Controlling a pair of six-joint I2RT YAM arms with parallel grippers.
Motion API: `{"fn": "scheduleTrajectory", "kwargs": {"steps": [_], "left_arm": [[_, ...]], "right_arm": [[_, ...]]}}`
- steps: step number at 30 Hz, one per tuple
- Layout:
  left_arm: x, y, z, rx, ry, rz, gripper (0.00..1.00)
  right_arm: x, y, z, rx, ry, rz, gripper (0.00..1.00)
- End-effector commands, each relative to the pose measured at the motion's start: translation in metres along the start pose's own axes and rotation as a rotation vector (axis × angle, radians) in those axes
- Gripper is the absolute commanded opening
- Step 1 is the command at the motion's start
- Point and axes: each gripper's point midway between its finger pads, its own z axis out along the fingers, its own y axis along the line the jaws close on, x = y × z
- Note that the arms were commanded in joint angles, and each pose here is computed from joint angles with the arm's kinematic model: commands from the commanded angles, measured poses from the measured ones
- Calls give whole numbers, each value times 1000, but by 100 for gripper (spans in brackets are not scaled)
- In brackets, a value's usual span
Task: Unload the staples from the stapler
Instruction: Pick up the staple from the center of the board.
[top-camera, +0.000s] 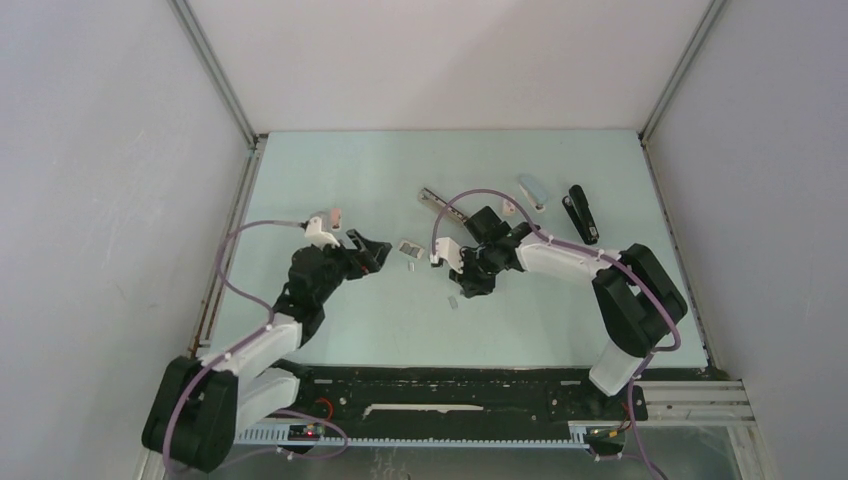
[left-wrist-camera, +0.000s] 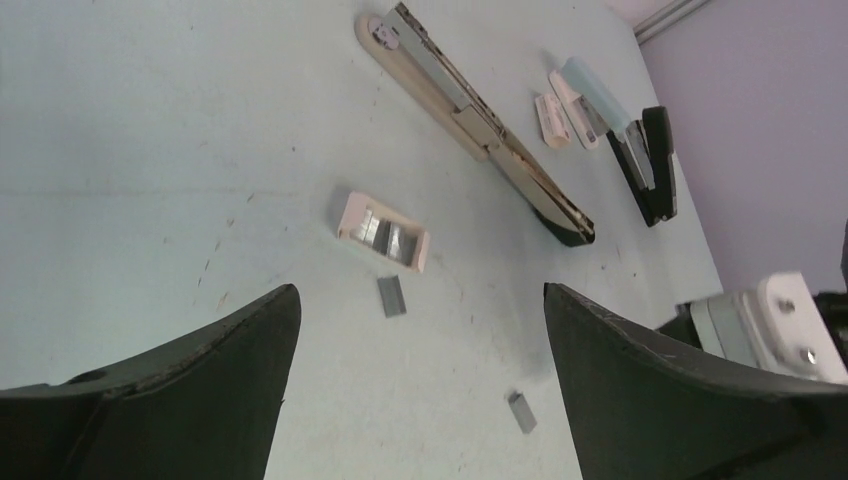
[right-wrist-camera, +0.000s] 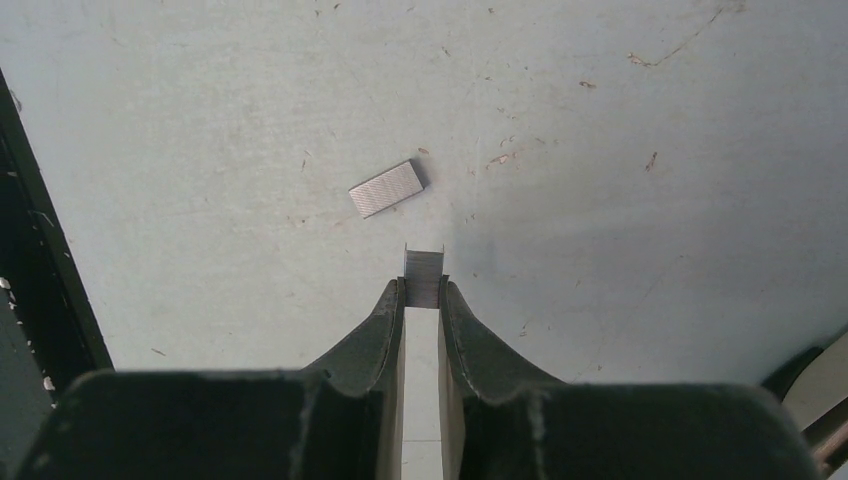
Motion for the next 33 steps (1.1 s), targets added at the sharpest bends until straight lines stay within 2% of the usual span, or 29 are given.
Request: {"fn": "scheduleTrajectory", "kwargs": {"steps": [1,7,22,27,33], "left_arm": [[-40,-29,29,97,-26,-18,95],[-44,-13,67,55,43,-90,92],[-23,19,130,-25,192,-115,89],[-23,29,148,-79,241,-113,84],[-6,36,157,-106,334,-119,68]], "right_arm": [[-28,-6,-21,24,-89,-1,18],[-29,-7,-26,22,-106,8,18],[-29,-8,-27,14,-116,12,18],[-28,-7,-26,9,-112,14,18],[-29,-7,-27,11,-116,10,18]]}}
